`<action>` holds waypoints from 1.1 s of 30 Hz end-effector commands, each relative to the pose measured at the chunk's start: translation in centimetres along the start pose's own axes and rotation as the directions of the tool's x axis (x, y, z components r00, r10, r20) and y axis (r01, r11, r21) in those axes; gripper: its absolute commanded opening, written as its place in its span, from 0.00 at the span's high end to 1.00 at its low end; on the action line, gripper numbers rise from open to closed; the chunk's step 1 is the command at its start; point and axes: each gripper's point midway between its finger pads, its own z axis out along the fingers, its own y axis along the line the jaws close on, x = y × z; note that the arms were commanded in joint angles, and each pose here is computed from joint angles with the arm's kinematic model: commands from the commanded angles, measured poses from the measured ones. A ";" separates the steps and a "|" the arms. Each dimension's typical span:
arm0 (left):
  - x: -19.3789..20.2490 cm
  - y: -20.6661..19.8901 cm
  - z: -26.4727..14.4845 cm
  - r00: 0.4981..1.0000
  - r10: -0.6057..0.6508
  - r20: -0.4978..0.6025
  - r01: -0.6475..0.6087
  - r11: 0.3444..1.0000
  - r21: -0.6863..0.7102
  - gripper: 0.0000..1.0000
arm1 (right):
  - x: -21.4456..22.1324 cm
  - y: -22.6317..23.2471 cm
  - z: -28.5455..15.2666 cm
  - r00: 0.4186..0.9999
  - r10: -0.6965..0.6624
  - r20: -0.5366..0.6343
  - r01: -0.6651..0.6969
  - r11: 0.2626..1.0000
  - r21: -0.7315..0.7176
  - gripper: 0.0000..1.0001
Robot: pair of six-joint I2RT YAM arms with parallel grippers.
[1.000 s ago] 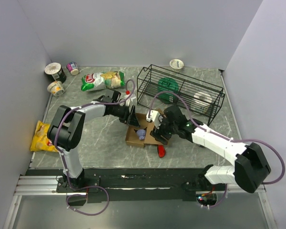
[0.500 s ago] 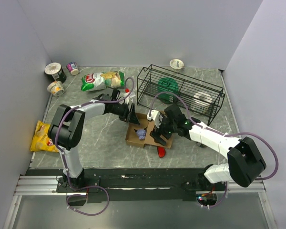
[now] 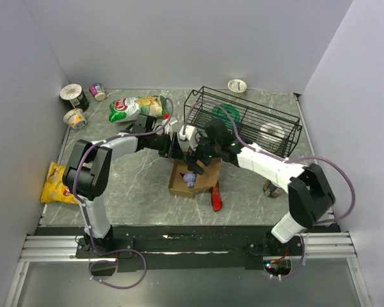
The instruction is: Unpack the express box
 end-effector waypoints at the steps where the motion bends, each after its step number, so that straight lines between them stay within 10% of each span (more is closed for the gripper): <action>1: -1.7 -1.4 -0.6 0.999 0.005 0.042 -0.007 0.999 0.051 0.27 | -0.1 1.4 2.1 0.997 -0.079 -0.024 0.077 0.994 -0.072 0.09; 21: -1.5 2.4 -0.6 0.980 -0.186 0.076 0.188 0.982 -0.012 0.27 | 6.4 2.7 7.8 0.947 -0.212 -0.241 0.198 0.977 -0.081 0.10; 33: -1.7 2.8 -0.8 0.979 -0.189 0.080 0.190 0.982 -0.015 0.27 | 1.5 3.5 4.1 0.958 -0.246 -0.146 0.233 0.967 -0.100 0.67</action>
